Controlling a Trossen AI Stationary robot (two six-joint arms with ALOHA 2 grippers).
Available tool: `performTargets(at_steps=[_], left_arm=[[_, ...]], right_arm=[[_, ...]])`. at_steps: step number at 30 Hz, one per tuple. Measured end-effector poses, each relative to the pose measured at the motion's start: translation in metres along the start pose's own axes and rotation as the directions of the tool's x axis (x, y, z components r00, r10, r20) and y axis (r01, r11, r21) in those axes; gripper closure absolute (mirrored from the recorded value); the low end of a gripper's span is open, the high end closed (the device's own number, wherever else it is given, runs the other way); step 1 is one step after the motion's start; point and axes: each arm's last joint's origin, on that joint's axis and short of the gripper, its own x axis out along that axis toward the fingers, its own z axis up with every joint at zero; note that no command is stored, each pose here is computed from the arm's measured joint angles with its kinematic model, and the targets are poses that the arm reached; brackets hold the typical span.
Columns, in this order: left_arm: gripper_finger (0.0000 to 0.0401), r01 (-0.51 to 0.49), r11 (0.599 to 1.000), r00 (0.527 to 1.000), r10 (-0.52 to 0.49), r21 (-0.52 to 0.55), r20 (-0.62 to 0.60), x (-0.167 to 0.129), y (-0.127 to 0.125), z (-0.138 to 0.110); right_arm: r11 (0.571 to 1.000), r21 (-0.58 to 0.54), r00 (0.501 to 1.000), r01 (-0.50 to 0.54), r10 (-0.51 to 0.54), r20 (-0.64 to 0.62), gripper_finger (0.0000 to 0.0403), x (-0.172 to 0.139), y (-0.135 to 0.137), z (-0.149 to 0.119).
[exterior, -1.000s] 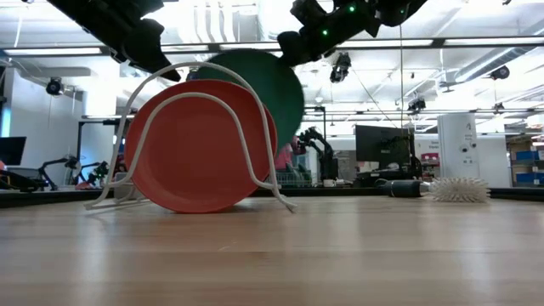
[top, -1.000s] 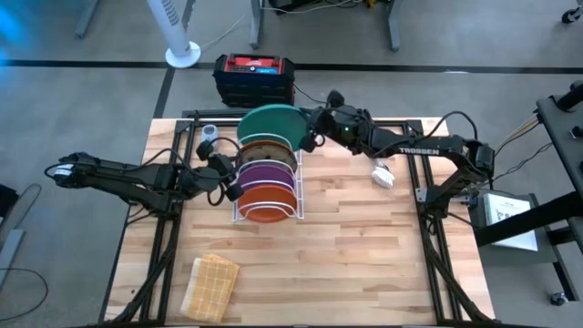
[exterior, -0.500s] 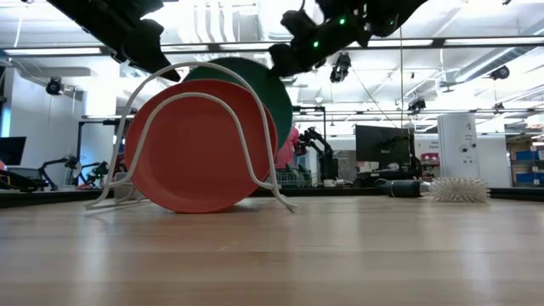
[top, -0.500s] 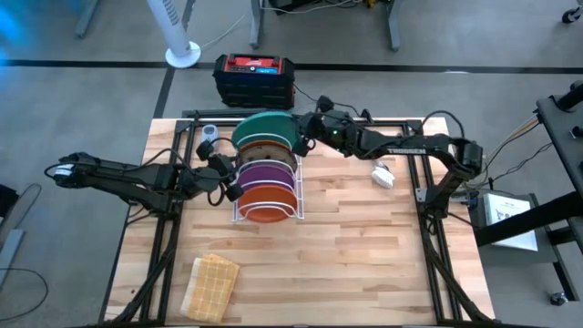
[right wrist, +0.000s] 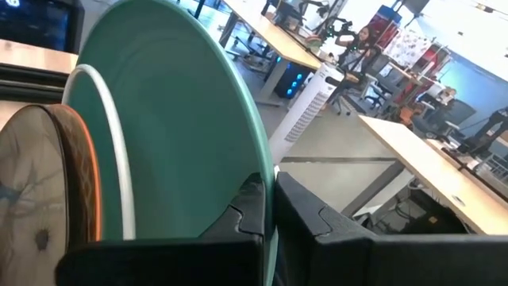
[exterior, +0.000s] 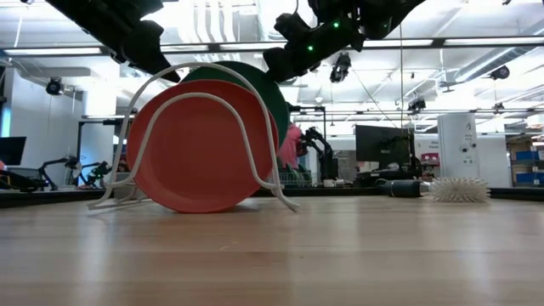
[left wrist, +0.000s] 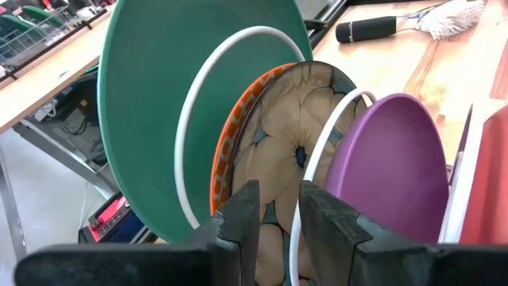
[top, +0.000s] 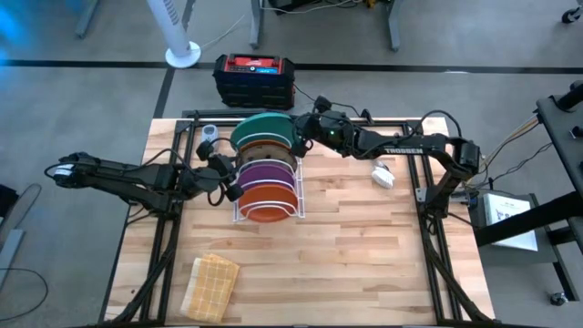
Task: Sort dishes
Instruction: Put the green plate into the dish rack
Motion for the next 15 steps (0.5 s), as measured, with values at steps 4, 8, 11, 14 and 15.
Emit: performTargets(at_steps=[4,8,11,14,15], left_arm=[[0.0322,0.000,1.000,1.000,0.000,0.000,0.000,0.0000,0.0000,0.0000],[0.0322,0.000,1.000,1.000,0.000,0.000,0.000,0.0000,0.0000,0.0000],[0.0322,0.000,1.000,1.000,0.000,0.000,0.000,0.0000,0.0000,0.0000],[0.0322,0.000,1.000,1.000,0.000,0.000,0.000,0.0000,0.0000,0.0000],[0.0322,0.000,1.000,1.000,0.000,0.000,0.000,0.0000,0.0000,0.0000]], right_arm=[[1.000,0.009,1.000,-0.002,0.002,-0.004,0.0390,-0.0001,0.0003,-0.0004],[0.999,0.031,1.000,-0.007,0.008,-0.006,0.0363,-0.0001,0.0006,-0.0007],[0.999,0.030,1.000,-0.011,0.011,-0.010,0.0341,-0.0003,0.0015,-0.0009],[1.000,0.027,1.000,-0.016,0.016,-0.014,0.0320,-0.0008,0.0031,-0.0009],[1.000,0.027,1.000,-0.014,0.014,-0.015,0.0313,-0.0009,0.0032,-0.0009]])
